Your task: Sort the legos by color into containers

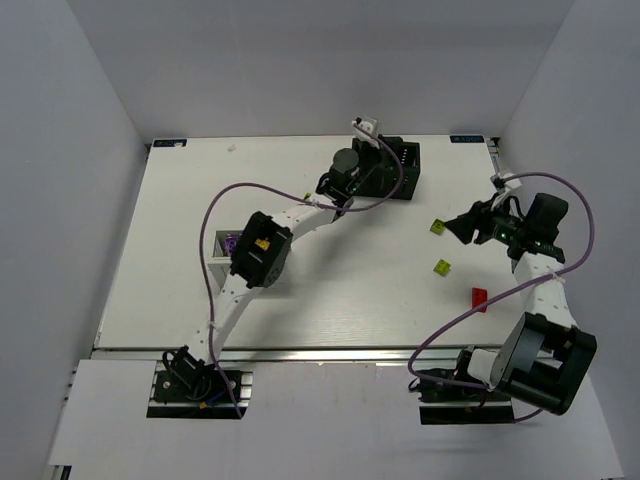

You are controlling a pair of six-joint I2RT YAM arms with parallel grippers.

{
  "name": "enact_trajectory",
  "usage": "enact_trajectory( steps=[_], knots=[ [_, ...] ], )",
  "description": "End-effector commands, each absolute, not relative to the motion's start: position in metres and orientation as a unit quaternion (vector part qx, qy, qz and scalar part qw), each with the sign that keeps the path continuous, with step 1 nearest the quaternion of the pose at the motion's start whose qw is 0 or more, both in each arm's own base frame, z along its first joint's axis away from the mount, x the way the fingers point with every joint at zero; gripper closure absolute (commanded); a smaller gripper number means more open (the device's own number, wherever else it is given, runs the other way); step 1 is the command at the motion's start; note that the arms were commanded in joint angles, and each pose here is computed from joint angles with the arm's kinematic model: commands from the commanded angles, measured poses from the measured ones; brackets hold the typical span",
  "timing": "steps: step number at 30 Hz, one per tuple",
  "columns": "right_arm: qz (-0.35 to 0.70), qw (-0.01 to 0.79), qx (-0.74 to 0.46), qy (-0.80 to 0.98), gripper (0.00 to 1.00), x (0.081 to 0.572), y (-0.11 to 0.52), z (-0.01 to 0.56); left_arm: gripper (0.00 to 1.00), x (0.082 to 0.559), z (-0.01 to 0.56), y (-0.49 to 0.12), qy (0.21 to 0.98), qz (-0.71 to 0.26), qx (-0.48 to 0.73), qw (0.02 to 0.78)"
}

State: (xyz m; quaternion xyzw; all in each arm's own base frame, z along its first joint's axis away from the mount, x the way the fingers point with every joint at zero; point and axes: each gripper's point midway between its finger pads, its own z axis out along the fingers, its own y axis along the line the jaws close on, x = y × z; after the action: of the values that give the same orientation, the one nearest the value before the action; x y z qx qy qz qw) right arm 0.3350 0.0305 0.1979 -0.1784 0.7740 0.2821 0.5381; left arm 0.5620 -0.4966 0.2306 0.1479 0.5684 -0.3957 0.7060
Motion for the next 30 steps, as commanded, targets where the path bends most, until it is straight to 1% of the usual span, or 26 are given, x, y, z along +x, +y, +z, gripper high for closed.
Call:
enact_trajectory(
  steps=[1,2,3,4,5,6,7,8,9,10,11,12,13,14,15,16,17,18,19,21,22,27,30],
  knots=[
    [0.247,0.508,-0.265,0.781,0.39,0.337,0.032,0.173,1.0,0.506,0.373,-0.454,0.498,-0.436,0.137,0.737],
    [0.232,0.498,-0.275,0.789,0.36,0.341,0.031,0.167,1.0,0.479,0.417,-0.435,0.483,-0.454,0.129,0.737],
    [0.191,0.485,-0.284,0.805,0.33,0.349,0.024,0.158,0.97,0.471,0.414,-0.424,0.499,-0.455,0.127,0.726],
    [0.173,0.475,-0.284,0.815,0.2,0.358,0.019,0.156,0.7,0.465,0.37,-0.417,0.554,-0.446,0.123,0.692],
    [0.155,0.467,-0.286,0.822,0.11,0.365,0.019,0.153,0.58,0.445,0.394,-0.393,0.566,-0.445,0.113,0.685],
    [0.127,0.457,-0.283,0.833,0.11,0.372,0.013,0.148,0.49,0.435,0.386,-0.383,0.587,-0.439,0.11,0.672],
    [0.119,0.45,-0.289,0.837,0.11,0.38,0.014,0.145,0.34,0.427,0.332,-0.368,0.657,-0.406,0.11,0.626],
    [0.105,0.443,-0.289,0.842,0.11,0.385,0.01,0.14,0.28,0.416,0.322,-0.357,0.679,-0.393,0.11,0.61],
    [0.079,0.431,-0.293,0.85,0.11,0.39,0.007,0.135,0.25,0.398,0.347,-0.333,0.675,-0.385,0.102,0.621],
    [0.066,0.421,-0.291,0.857,0.11,0.4,0.003,0.13,0.2,0.385,0.305,-0.316,0.725,-0.347,0.105,0.585],
    [0.052,0.411,-0.289,0.863,0.11,0.406,-0.002,0.126,0.18,0.374,0.299,-0.303,0.738,-0.331,0.104,0.579],
    [0.034,0.394,-0.283,0.874,0.11,0.408,-0.009,0.12,0.17,0.359,0.32,-0.276,0.728,-0.316,0.09,0.601],
    [0.035,0.378,-0.285,0.88,0.11,0.412,-0.007,0.11,0.17,0.35,0.318,-0.26,0.732,-0.296,0.084,0.607],
    [0.03,0.382,-0.286,0.878,0.11,0.421,-0.008,0.115,0.13,0.336,0.285,-0.244,0.762,-0.262,0.095,0.584],
    [0.03,0.377,-0.288,0.88,0.11,0.423,-0.007,0.114,0.12,0.327,0.286,-0.231,0.762,-0.251,0.092,0.591],
    [0.035,0.364,-0.289,0.885,0.13,0.426,-0.005,0.103,0.1,0.311,0.306,-0.213,0.745,-0.247,0.083,0.614],
    [0.031,0.367,-0.291,0.883,0.14,0.435,-0.003,0.109,0.08,0.303,0.298,-0.198,0.755,-0.222,0.081,0.612],
    [0.042,0.354,-0.293,0.887,0.15,0.434,0.0,0.105,0.08,0.295,0.289,-0.187,0.761,-0.209,0.08,0.61],
    [0.051,0.341,-0.295,0.891,0.17,0.435,0.002,0.096,0.08,0.282,0.3,-0.174,0.75,-0.208,0.073,0.624],
    [0.07,0.336,-0.318,0.884,0.18,0.437,0.011,0.095,0.07,0.268,0.282,-0.16,0.763,-0.189,0.082,0.612],
    [0.076,0.329,-0.327,0.883,0.18,0.438,0.014,0.089,0.07,0.257,0.283,-0.15,0.761,-0.183,0.086,0.616],
    [0.081,0.293,-0.389,0.87,0.22,0.437,0.021,0.065,0.07,0.238,0.251,-0.125,0.77,-0.152,0.085,0.614],
    [0.087,0.265,-0.407,0.87,0.27,0.433,0.022,0.052,0.07,0.23,0.249,-0.115,0.759,-0.153,0.072,0.629]
  ],
)
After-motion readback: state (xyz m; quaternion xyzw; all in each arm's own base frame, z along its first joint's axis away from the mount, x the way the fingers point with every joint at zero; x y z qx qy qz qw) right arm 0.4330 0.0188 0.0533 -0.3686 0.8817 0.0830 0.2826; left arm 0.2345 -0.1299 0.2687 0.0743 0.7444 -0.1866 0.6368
